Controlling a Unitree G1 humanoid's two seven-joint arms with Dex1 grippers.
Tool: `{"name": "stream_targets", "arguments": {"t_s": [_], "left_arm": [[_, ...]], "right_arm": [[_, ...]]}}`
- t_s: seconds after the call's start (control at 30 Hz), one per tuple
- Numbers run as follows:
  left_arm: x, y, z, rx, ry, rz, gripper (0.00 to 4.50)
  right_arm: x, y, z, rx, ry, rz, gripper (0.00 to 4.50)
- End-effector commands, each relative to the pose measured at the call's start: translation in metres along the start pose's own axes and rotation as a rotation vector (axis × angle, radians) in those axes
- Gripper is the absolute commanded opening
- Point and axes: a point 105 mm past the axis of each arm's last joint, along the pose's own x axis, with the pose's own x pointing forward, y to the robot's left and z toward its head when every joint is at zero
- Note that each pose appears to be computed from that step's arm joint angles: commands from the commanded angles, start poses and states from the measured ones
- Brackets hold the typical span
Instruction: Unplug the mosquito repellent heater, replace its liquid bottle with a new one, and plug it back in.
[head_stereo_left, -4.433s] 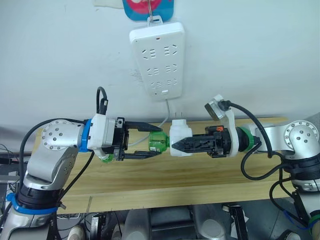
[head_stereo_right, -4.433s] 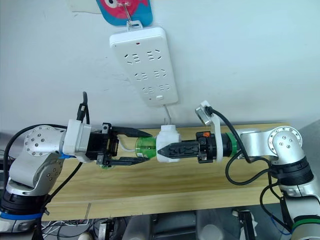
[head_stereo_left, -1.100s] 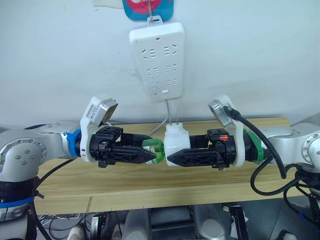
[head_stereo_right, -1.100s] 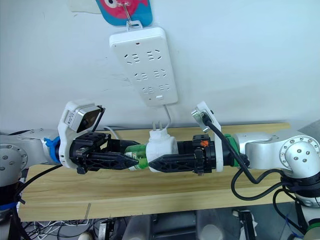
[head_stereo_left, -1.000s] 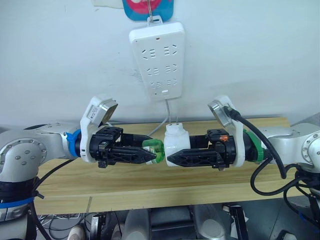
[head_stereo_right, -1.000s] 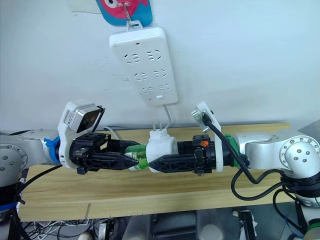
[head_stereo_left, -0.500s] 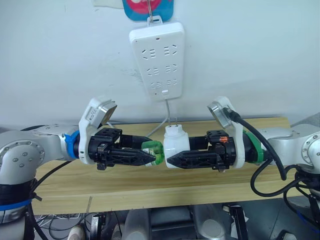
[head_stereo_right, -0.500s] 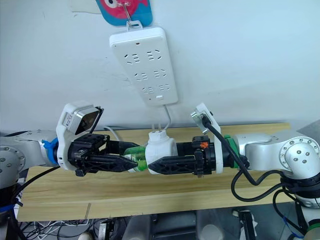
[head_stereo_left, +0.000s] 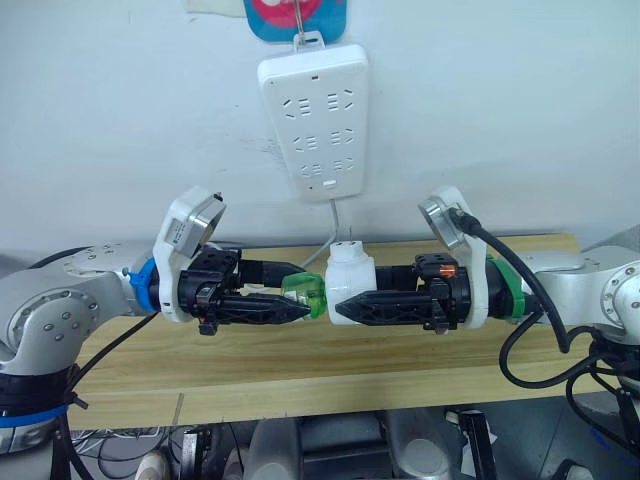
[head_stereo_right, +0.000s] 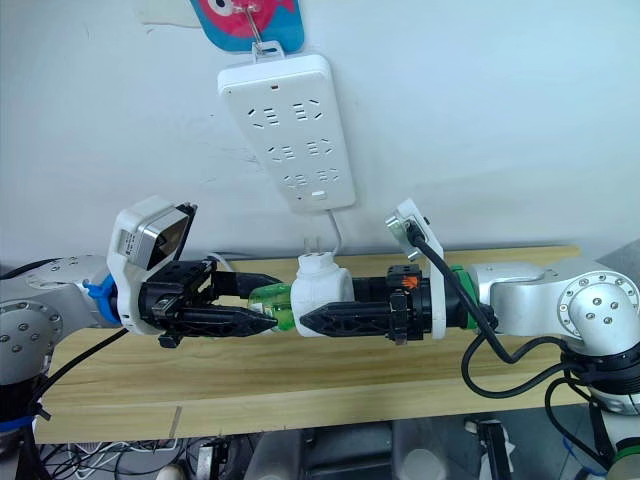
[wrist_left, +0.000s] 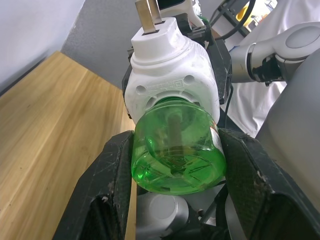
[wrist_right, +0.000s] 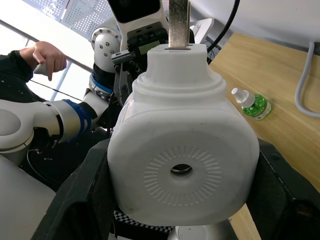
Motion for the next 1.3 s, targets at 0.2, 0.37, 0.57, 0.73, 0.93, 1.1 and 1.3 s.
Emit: {"name": "stream_targets", "arguments": {"t_s": [0.2,0.37,0.57,0.73,0.93,1.1,1.3], "left_arm": [[0.002,-0.021,0.008,-0.027,-0.022,-0.107,2.25],[0.005,-0.024,0.003,0.005,0.012,-0.128,2.25],[0.003,-0.015,0.004,0.03,0.013,-0.074,2.25],[0.0,-0.011,-0.006,-0.016,0.09,-0.035,2.25],[0.003,-0.011,-0.002,-0.091,0.068,-0.039,2.25],[0.002,-0.01,-0.001,-0.114,0.066,-0.053,2.25],[0.0,-0.005,-0.006,-0.046,0.084,-0.018,3.56]], "right_arm": [[-0.015,-0.006,0.015,-0.044,-0.057,-0.035,3.05],[-0.014,-0.005,0.014,-0.058,-0.043,-0.012,3.05],[-0.014,-0.002,0.011,-0.071,-0.017,0.021,3.05],[-0.016,-0.002,0.015,-0.089,-0.028,0.004,3.05],[-0.012,0.004,0.018,-0.107,-0.049,0.011,3.05],[-0.011,0.005,0.022,-0.097,-0.059,0.013,3.05],[-0.009,0.007,0.027,-0.08,-0.08,0.016,3.05]]}}
